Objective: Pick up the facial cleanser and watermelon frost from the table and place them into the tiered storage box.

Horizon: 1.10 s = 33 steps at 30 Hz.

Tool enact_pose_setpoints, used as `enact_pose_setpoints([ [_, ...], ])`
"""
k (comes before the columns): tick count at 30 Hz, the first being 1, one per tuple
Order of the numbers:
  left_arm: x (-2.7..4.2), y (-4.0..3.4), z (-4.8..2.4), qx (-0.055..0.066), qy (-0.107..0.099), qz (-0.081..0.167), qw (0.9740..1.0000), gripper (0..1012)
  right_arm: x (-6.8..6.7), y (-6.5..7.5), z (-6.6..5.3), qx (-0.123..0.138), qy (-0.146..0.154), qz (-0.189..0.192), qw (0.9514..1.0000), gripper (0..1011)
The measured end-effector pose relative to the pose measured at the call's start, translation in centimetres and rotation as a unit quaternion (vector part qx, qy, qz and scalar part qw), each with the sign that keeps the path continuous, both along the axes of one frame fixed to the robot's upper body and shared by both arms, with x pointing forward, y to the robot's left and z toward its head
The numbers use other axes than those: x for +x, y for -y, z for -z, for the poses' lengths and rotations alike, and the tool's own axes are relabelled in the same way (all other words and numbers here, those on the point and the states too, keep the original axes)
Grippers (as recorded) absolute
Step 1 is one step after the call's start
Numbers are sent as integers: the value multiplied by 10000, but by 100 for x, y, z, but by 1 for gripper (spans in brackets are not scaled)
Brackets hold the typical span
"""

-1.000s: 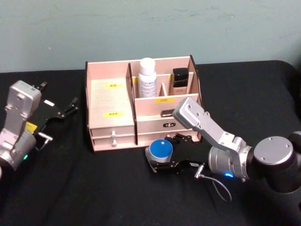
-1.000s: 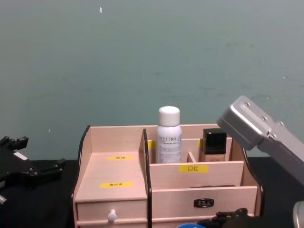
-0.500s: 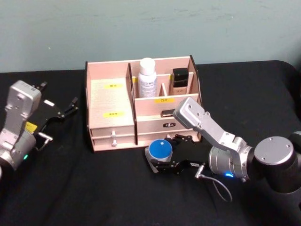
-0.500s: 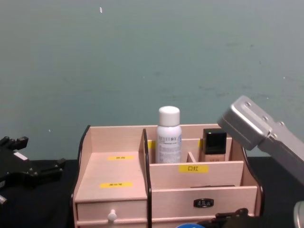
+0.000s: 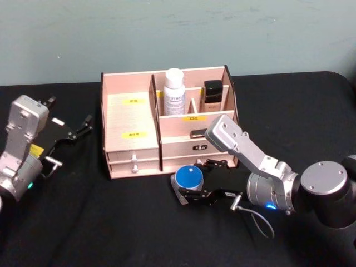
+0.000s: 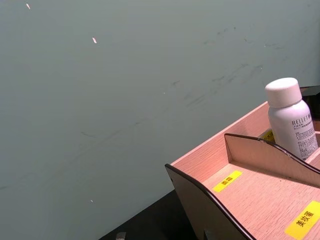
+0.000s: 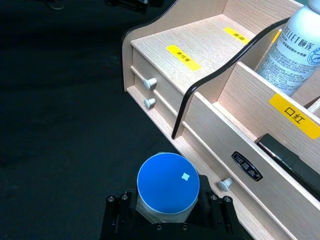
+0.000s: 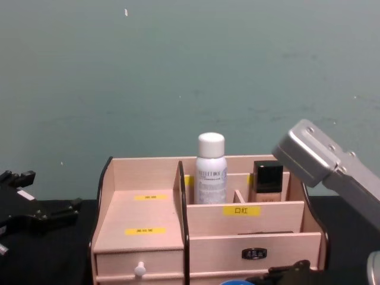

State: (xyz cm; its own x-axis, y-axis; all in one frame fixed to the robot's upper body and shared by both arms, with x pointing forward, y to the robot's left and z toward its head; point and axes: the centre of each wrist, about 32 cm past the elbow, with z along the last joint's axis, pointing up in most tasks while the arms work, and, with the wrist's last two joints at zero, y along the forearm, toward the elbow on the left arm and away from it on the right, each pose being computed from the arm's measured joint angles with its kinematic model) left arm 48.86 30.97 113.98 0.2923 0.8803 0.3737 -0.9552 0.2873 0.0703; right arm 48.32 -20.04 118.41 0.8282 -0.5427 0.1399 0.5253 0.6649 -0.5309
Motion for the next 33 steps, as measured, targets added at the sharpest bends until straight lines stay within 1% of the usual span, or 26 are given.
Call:
enact_pose_setpoints([
  [18,0,0,0,0,0,0,10000,1010,0,0,0,-1,-3,1,10000,730],
  [25,0,0,0,0,0,0,10000,1010,-7,28,18,116,-3,2,9999,730],
  [33,0,0,0,0,0,0,10000,1010,-18,47,-30,207,66,-43,9998,730],
])
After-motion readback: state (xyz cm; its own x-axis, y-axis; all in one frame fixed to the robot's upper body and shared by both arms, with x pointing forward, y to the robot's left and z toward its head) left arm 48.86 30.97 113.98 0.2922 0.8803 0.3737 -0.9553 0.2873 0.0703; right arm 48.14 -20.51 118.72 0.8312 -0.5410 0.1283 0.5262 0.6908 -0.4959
